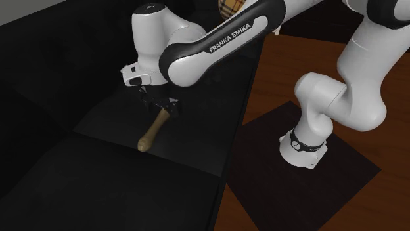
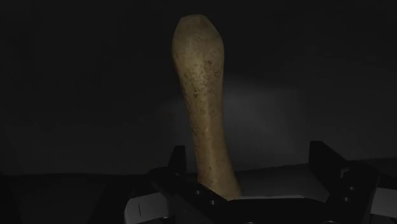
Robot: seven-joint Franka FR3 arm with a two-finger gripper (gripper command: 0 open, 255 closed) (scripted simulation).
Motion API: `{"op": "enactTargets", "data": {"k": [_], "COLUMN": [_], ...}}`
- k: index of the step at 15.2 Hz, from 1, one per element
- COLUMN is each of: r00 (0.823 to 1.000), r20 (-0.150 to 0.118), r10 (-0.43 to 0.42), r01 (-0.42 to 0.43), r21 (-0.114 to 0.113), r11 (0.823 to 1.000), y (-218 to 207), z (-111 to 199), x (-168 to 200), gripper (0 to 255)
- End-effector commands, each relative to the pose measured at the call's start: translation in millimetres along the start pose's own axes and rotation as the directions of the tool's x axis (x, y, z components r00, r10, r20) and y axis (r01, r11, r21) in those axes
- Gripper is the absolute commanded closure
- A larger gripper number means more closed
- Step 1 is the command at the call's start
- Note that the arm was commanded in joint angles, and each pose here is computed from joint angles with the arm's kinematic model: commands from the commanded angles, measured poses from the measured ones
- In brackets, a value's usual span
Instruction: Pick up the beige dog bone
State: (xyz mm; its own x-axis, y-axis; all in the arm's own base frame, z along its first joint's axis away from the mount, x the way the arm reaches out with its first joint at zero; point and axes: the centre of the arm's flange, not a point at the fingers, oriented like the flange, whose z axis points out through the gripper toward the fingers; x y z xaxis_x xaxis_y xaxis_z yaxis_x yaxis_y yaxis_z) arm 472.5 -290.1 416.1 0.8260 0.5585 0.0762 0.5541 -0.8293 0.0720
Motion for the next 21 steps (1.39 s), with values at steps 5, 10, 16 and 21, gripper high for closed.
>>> {"op": "enactTargets", "data": {"k": [5,10,16,21], "r00": [0.997,0.997,0.997,0.997], "r20": [-0.007,-0.007,-0.007,-0.007], "r10": [-0.077,-0.077,-0.077,-0.077], "r01": [0.077,0.077,0.077,0.077], "r21": [0.009,0.009,0.009,0.009], "r11": [0.997,0.997,0.997,0.997], "y": [31.1,29.0,29.3,29.3], "z": [39.0,68.3,68.2,68.2], "x": [7.4,5.2,4.5,4.5], "gripper": [0,0,255,255]}}
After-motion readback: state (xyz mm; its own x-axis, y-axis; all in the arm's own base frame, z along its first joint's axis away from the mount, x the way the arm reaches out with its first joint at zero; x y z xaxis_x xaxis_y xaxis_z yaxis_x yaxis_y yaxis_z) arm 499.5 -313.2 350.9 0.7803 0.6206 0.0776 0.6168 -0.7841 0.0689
